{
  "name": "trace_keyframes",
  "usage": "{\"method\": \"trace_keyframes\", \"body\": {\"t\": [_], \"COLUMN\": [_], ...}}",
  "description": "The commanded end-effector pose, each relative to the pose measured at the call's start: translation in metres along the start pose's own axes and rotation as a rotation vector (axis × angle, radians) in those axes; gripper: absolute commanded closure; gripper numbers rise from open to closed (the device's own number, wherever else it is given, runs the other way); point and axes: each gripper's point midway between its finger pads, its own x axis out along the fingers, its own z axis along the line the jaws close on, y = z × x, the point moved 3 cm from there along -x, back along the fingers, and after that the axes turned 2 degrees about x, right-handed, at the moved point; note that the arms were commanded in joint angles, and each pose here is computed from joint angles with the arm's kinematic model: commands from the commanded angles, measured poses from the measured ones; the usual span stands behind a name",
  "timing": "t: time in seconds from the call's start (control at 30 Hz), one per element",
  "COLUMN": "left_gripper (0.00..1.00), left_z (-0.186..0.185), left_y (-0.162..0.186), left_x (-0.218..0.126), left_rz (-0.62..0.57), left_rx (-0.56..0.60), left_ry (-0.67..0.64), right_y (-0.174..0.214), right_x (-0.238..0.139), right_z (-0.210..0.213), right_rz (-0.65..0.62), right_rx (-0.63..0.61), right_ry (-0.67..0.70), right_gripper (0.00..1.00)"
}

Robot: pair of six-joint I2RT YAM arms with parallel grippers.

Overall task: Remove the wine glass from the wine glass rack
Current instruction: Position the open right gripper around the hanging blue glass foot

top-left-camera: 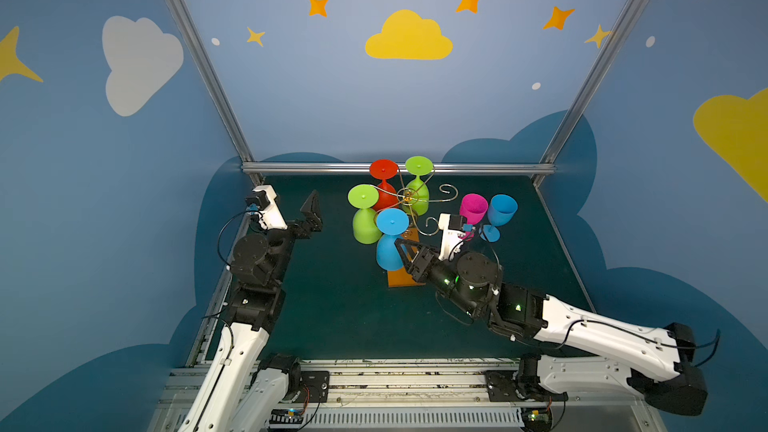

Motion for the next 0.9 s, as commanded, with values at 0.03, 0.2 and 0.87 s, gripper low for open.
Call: {"method": "trace_keyframes", "body": {"t": [0.03, 0.2, 0.87], "left_gripper": [0.00, 0.00, 0.00], "left_z": [0.000, 0.001, 0.000], "left_y": [-0.001, -0.002, -0.005], "left_x": [-0.003, -0.004, -0.007], "left_rz": [-0.017, -0.022, -0.033], "left_rx": [0.021, 0.027, 0.029], "left_ry": [-0.007, -0.009, -0.011], "right_y": [-0.008, -0.009, -0.008], "right_x": [0.006, 0.015, 0.035], "right_z": [0.000, -0.004, -0.013], "right_rz": [-0.029, -0.017, 0.008], "right_rx": [0.074, 0.110, 0.170], "right_ry": [-0.019, -0.021, -0.023], "right_gripper": [0.60, 0.62, 0.67]}}
